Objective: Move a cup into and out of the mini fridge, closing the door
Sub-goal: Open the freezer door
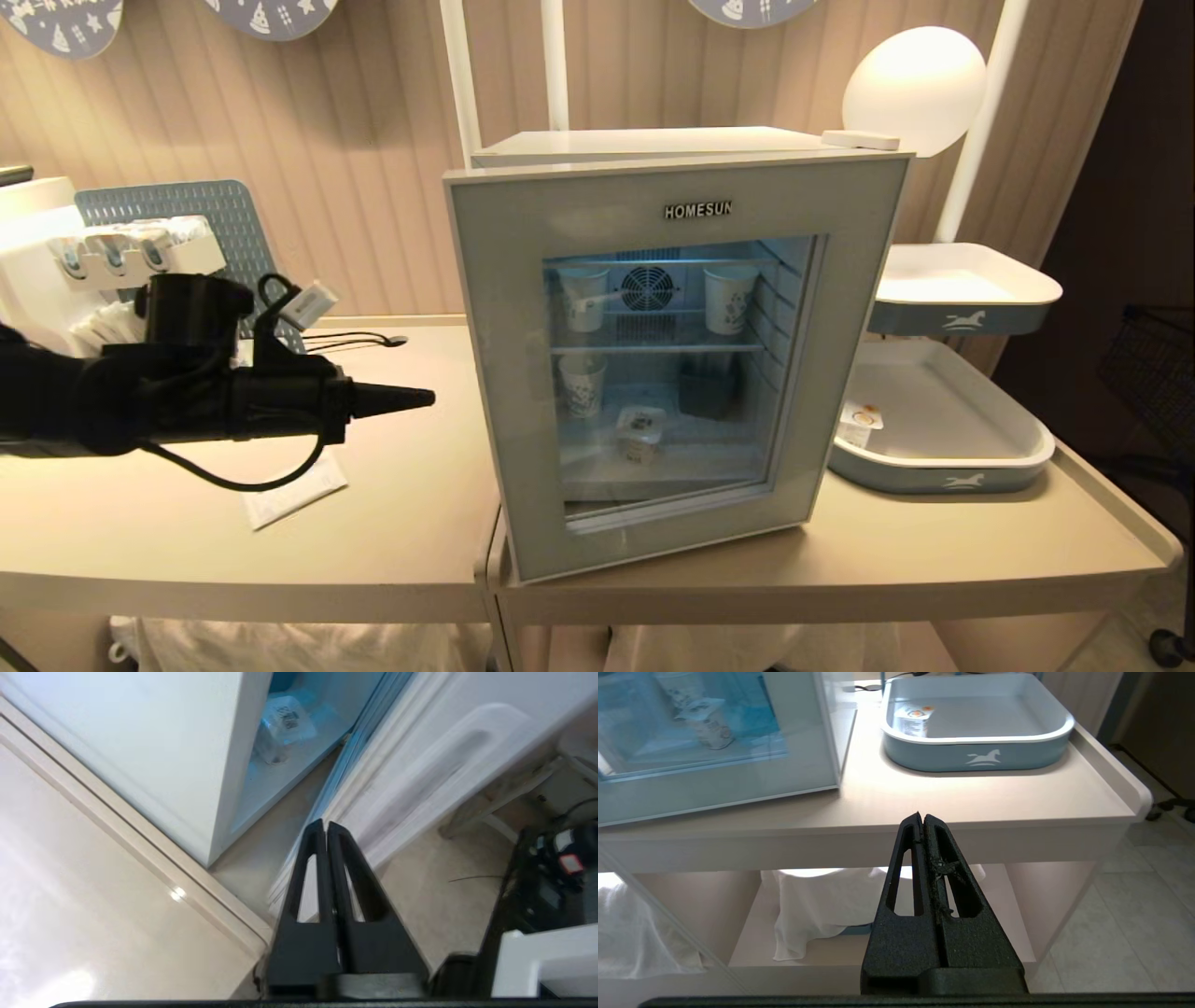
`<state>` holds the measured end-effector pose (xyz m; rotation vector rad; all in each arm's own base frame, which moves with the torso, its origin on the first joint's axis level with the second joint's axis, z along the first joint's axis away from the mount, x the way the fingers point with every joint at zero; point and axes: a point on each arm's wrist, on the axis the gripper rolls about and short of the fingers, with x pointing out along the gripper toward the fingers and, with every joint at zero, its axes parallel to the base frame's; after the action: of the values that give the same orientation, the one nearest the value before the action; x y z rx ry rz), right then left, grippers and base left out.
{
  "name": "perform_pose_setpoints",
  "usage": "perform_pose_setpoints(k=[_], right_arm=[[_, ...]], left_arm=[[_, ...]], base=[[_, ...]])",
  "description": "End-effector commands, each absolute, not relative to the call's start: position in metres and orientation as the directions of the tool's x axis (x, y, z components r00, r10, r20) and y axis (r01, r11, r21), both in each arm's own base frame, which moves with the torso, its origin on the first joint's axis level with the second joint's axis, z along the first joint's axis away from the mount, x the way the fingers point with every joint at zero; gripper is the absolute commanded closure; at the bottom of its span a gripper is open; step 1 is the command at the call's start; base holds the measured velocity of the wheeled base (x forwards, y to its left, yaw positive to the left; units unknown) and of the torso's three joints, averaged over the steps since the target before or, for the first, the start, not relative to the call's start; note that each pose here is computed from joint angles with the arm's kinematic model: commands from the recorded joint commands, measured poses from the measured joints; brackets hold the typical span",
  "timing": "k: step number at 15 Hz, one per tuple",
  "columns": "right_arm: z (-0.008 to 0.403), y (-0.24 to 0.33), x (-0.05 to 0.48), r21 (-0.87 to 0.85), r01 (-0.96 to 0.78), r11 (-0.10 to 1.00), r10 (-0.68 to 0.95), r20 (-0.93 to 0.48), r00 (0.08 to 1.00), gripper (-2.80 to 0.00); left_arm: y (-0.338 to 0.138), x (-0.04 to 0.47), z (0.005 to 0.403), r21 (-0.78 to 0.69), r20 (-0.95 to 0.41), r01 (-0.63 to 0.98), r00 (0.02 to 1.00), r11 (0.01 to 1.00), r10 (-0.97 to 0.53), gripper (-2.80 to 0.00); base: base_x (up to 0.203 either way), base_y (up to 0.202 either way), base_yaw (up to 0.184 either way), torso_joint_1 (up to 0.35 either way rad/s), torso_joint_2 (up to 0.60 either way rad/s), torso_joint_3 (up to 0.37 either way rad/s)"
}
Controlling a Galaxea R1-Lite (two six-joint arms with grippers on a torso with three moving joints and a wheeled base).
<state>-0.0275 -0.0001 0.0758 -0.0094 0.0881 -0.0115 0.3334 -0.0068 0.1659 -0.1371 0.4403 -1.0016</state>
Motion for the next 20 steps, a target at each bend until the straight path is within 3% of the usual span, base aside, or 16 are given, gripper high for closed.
perform_pose_setpoints(k=[1, 5, 11, 14, 20], right_arm=[[0.076, 0.000, -0.027, -0.010, 0.011, 1.000, -0.012, -0.090, 0.996, 0.00], [0.076, 0.000, -0.027, -0.010, 0.011, 1.000, -0.012, -0.090, 0.996, 0.00], [0.076, 0.000, -0.027, -0.010, 0.011, 1.000, -0.012, -0.090, 0.996, 0.00], [0.076, 0.000, -0.027, -0.010, 0.011, 1.000, -0.012, -0.090, 0.996, 0.00], [0.076, 0.000, -0.027, -0.008, 0.012, 1.000, -0.012, -0.090, 0.996, 0.00]], left_arm=[[-0.023, 0.346, 0.157, -0.315, -0.317, 0.789, 0.436, 0.527, -0.842, 0.00], [-0.065, 0.357, 0.155, -0.318, -0.339, 0.812, 0.385, 0.490, -0.858, 0.00], [-0.084, 0.323, 0.165, -0.335, -0.321, 0.852, 0.298, 0.402, -0.899, 0.00], [-0.095, 0.293, 0.182, -0.335, -0.269, 0.899, 0.197, 0.283, -0.943, 0.00], [-0.170, 0.263, 0.211, -0.325, -0.236, 0.942, 0.002, 0.081, -0.972, 0.00]], base=[[0.000, 0.000, 0.000, 0.000, 0.00, 0.000], [0.000, 0.000, 0.000, 0.000, 0.00, 0.000], [0.000, 0.000, 0.000, 0.000, 0.00, 0.000], [0.000, 0.000, 0.000, 0.000, 0.00, 0.000], [0.000, 0.000, 0.000, 0.000, 0.00, 0.000]])
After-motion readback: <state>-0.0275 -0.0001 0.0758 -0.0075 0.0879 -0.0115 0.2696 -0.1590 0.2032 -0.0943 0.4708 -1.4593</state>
